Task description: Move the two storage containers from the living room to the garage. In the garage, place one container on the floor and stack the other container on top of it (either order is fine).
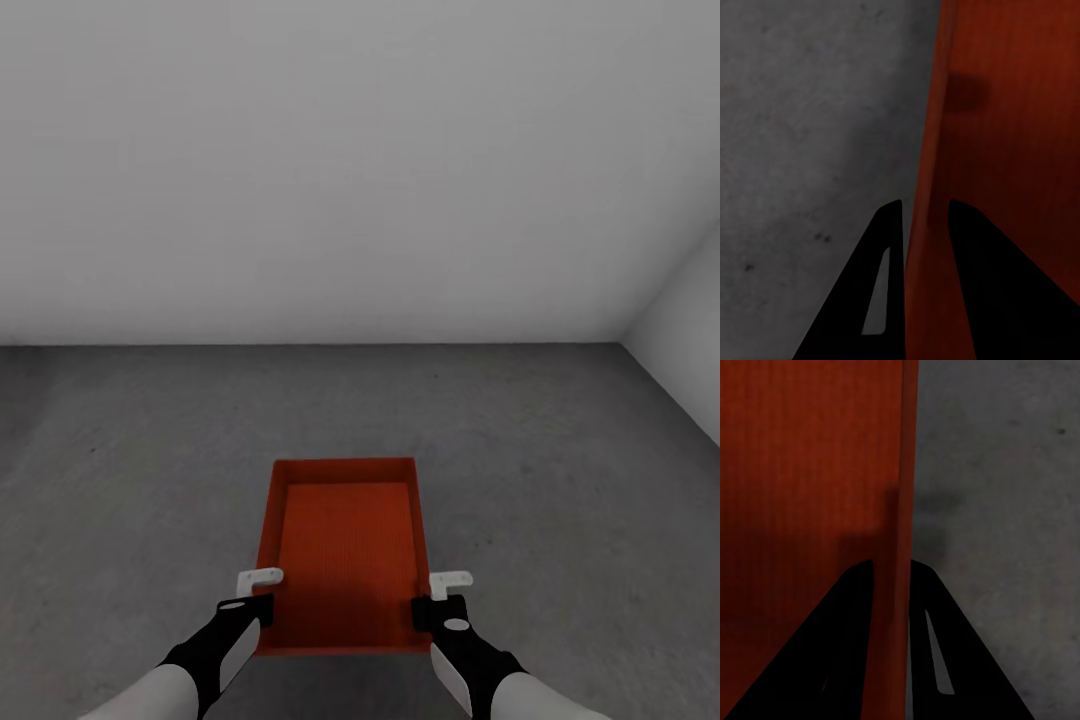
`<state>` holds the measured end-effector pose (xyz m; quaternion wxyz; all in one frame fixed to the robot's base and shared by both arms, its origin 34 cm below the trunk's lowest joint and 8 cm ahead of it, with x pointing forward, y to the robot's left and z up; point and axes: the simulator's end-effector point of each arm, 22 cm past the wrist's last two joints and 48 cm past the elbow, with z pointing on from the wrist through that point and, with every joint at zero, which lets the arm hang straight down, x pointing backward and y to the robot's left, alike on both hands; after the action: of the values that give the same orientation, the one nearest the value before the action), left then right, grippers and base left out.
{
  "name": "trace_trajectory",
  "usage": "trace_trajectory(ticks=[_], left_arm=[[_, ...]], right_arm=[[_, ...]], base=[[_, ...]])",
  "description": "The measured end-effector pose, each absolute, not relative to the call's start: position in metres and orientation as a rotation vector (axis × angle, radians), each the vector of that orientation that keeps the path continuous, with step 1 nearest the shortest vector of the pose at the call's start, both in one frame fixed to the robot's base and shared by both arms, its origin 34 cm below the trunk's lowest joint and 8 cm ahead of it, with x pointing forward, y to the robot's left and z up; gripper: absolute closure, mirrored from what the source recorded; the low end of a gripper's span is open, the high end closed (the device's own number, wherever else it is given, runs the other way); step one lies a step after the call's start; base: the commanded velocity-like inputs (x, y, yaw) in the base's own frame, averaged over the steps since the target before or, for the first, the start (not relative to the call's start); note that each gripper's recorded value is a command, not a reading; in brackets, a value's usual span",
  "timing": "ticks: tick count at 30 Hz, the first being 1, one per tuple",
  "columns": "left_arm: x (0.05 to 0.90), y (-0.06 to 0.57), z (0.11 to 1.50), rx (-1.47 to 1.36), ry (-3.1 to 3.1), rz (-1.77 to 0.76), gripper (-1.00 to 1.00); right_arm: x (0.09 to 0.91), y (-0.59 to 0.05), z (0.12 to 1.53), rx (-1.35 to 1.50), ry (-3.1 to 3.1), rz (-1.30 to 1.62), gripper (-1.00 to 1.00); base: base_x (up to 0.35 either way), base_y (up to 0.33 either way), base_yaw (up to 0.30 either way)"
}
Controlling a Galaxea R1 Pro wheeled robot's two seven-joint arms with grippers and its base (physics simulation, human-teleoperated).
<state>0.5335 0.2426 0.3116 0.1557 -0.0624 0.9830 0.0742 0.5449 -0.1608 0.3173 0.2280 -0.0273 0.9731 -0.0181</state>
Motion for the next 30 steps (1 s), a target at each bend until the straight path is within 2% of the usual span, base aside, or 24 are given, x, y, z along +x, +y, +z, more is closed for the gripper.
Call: trace_trajectory(ticks=[30], left_arm=[[0.518, 0.243, 0.256, -0.177, 2.835, 0.216, 1.00]], right_arm=[[0.529, -0.161, 0.261, -0.076, 2.700, -0.048, 1.00]], base=[[0.000, 0.000, 0.000]])
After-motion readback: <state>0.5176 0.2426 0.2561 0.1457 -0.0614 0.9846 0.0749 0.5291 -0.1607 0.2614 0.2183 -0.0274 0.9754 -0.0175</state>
